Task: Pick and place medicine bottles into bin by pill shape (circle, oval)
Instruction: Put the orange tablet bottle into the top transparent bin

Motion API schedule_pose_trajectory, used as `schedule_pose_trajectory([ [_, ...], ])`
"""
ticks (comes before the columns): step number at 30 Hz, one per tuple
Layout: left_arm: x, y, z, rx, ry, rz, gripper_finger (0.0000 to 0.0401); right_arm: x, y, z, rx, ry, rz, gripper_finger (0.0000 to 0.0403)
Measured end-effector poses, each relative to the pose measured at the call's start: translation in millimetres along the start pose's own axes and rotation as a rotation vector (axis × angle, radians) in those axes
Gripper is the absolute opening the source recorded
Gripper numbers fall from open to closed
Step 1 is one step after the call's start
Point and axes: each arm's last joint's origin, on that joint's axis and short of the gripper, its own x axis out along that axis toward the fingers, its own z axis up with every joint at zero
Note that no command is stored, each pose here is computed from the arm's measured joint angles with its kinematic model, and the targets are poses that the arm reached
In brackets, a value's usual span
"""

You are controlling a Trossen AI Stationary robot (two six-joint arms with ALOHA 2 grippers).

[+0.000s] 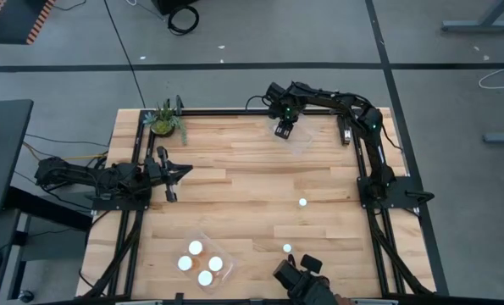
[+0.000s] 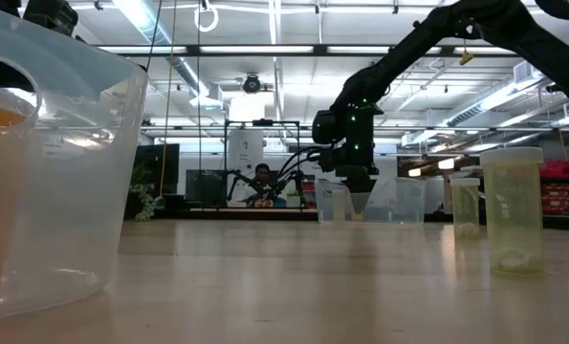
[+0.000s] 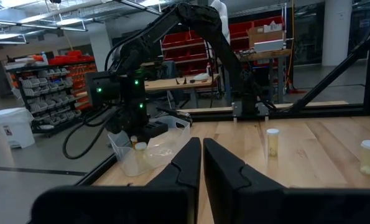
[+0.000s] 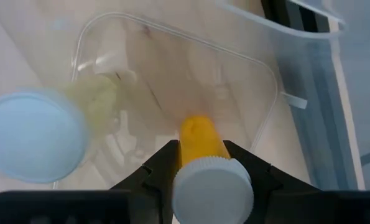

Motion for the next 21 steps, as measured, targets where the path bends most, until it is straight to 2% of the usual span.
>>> schedule_pose_trajectory([
  [7,0.0,0.0,0.0,0.0,0.0,0.0,0.003,0.0,-0.1,0.2,0.0,-0.002,-0.001,0.0133],
  [13,0.0,0.0,0.0,0.0,0.0,0.0,0.0036,0.0,-0.1,0.2,0.001,-0.002,-0.001,0.0166],
  [21,0.0,0.0,0.0,0.0,0.0,0.0,0.0023,-0.1,0.3,-2.2,0.009,0.025,-0.004,0.02],
])
